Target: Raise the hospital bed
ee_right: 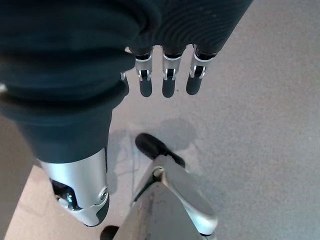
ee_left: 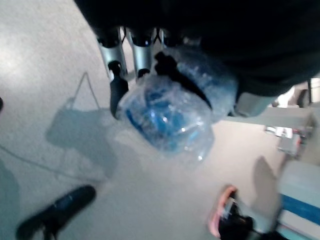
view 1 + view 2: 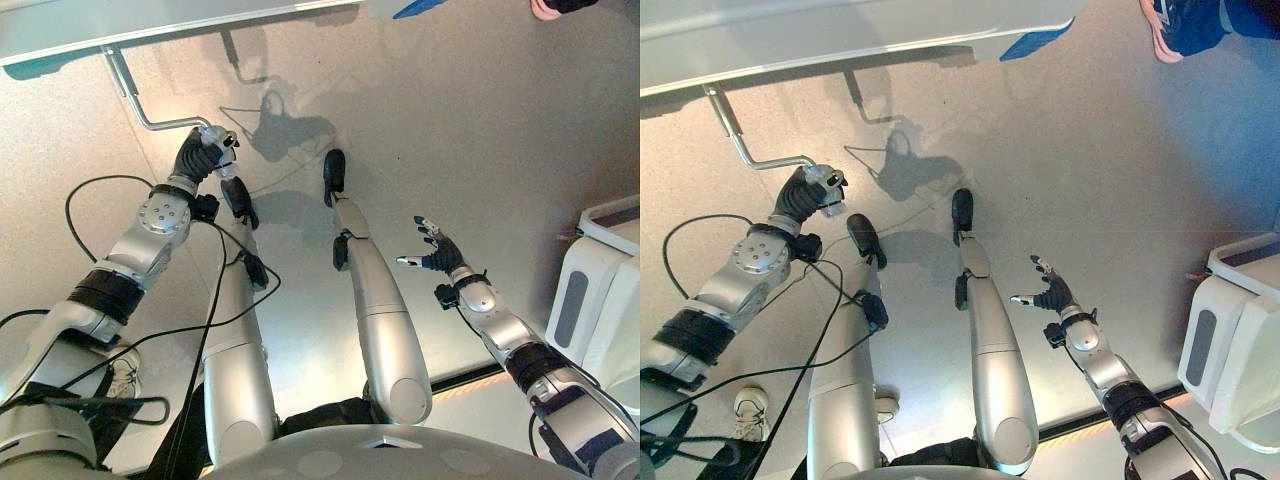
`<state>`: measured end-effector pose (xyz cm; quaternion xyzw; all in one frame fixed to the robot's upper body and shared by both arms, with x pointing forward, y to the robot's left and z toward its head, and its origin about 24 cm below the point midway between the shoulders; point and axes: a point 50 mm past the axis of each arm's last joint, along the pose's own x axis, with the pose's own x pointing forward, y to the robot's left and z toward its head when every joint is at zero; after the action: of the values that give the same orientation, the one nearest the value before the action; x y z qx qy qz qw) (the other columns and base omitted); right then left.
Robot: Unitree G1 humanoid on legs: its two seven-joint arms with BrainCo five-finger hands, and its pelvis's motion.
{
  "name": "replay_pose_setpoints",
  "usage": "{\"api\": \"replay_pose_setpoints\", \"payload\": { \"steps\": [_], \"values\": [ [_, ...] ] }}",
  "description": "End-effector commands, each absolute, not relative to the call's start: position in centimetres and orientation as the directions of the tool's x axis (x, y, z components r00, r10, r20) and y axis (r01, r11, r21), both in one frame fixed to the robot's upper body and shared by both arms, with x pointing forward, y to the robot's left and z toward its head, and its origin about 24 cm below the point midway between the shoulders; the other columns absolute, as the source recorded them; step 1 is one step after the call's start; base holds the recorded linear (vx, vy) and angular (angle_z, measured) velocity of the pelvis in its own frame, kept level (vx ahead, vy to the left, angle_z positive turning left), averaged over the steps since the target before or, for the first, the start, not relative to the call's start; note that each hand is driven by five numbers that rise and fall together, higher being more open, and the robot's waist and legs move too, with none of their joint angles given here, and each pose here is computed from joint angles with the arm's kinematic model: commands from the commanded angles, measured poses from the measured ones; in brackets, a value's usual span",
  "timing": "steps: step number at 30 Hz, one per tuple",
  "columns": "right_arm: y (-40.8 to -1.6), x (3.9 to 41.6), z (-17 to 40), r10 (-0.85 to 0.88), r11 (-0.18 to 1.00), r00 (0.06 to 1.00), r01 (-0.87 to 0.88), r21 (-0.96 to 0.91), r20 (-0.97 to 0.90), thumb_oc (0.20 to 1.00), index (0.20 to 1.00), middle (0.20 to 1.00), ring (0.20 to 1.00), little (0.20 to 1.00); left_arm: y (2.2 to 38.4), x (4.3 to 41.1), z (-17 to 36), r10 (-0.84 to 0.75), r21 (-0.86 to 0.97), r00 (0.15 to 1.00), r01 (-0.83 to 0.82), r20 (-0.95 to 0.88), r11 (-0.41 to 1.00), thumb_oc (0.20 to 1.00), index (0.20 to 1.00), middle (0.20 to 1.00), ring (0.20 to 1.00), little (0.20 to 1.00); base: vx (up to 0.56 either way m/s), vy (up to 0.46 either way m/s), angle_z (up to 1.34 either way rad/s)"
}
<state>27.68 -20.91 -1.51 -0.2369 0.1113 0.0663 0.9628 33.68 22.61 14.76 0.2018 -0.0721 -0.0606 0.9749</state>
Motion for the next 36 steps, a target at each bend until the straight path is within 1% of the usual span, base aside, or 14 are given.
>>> {"api": "replay_pose_setpoints", "payload": {
  "steps": [1,2,8,13,14,18,20,21,26,28,31,32,33,36],
  "values": [
    [-24.0,25.4,-2.4,0.027,0.852,0.952,-0.183,-0.491,-0.306,1.000,1.000,1.000,1.000,1.000,13.4,29.3,21.5,-0.634,0.410,0.647,0.487,0.425,0.771,0.200,0.200,0.200,0.200,0.200,0.01,0.050,0.11],
    [-24.1,25.1,-2.8,0.027,0.851,0.946,-0.191,-0.489,-0.323,1.000,1.000,1.000,1.000,1.000,13.6,28.5,22.0,-0.661,0.410,0.617,0.519,0.428,0.750,0.200,0.200,0.200,0.200,0.200,0.01,0.050,0.13],
    [-24.2,24.5,-3.6,0.028,0.856,0.934,-0.206,-0.474,-0.356,1.000,1.000,1.000,1.000,1.000,15.1,26.6,22.8,-0.696,0.430,0.582,0.548,0.421,0.718,0.200,0.200,0.200,0.200,0.200,-0.01,0.061,0.12],
    [-24.1,24.0,-4.1,0.042,0.864,0.926,-0.223,-0.452,-0.376,1.000,1.000,1.000,1.000,1.000,17.8,25.6,22.7,-0.659,0.441,0.635,0.496,0.403,0.748,0.200,0.200,0.200,0.200,0.200,0.00,0.068,0.04],
    [-24.1,23.8,-4.3,0.046,0.865,0.922,-0.229,-0.447,-0.384,1.000,1.000,1.000,1.000,1.000,19.4,25.6,22.4,-0.606,0.431,0.683,0.441,0.408,0.787,0.200,0.200,0.200,0.200,0.200,0.00,0.058,0.02],
    [-24.0,23.8,-4.2,0.054,0.867,0.924,-0.231,-0.442,-0.379,1.000,1.000,1.000,1.000,1.000,21.5,25.8,22.0,-0.522,0.444,0.749,0.336,0.408,0.830,0.200,0.200,0.200,0.200,0.200,0.01,0.063,0.05],
    [-24.0,23.9,-4.0,0.055,0.870,0.927,-0.227,-0.438,-0.372,1.000,1.000,1.000,1.000,1.000,23.8,26.5,21.2,-0.415,0.453,0.820,0.219,0.395,0.864,0.200,0.200,0.200,0.200,0.200,0.00,0.072,0.07],
    [-24.0,23.9,-4.0,0.055,0.870,0.927,-0.227,-0.438,-0.372,1.000,1.000,1.000,1.000,1.000,23.8,26.5,21.2,-0.415,0.453,0.820,0.218,0.395,0.864,0.200,0.200,0.200,0.200,0.200,0.01,0.058,0.07],
    [-24.1,24.1,-4.0,0.046,0.875,0.929,-0.214,-0.434,-0.367,1.000,1.000,1.000,1.000,1.000,28.1,27.6,18.7,-0.155,0.400,0.915,-0.008,0.373,0.916,0.200,0.200,0.200,0.200,0.200,0.01,0.067,0.03],
    [-24.1,24.1,-4.0,0.046,0.875,0.929,-0.214,-0.435,-0.367,1.000,1.000,1.000,1.000,1.000,28.1,27.7,18.7,-0.155,0.400,0.915,-0.008,0.373,0.917,0.200,0.200,0.200,0.200,0.200,0.01,0.035,0.03],
    [-23.7,24.5,-3.7,0.049,0.877,0.935,-0.209,-0.432,-0.352,1.000,1.000,1.000,1.000,1.000,32.0,29.0,16.8,0.103,0.411,0.939,-0.240,0.327,0.879,0.200,0.200,0.200,0.200,0.200,0.04,0.110,0.06],
    [-23.7,24.5,-3.7,0.049,0.877,0.935,-0.209,-0.432,-0.351,1.000,1.000,1.000,1.000,1.000,32.0,29.0,16.8,0.103,0.412,0.939,-0.240,0.328,0.879,0.200,0.200,0.200,0.200,0.200,0.04,0.069,0.10],
    [-23.5,24.6,-3.7,0.053,0.880,0.936,-0.208,-0.427,-0.348,1.000,1.000,1.000,1.000,1.000,32.6,29.5,16.2,0.186,0.348,0.926,-0.301,0.327,0.888,0.200,0.200,0.200,0.200,0.200,0.03,0.042,0.12],
    [-22.9,24.9,-3.7,0.057,0.886,0.938,-0.206,-0.416,-0.342,1.000,1.000,1.000,1.000,1.000,34.1,30.4,16.0,0.281,0.412,0.912,-0.389,0.299,0.824,0.200,0.200,0.200,0.200,0.200,0.04,0.062,0.15]
  ]
}}
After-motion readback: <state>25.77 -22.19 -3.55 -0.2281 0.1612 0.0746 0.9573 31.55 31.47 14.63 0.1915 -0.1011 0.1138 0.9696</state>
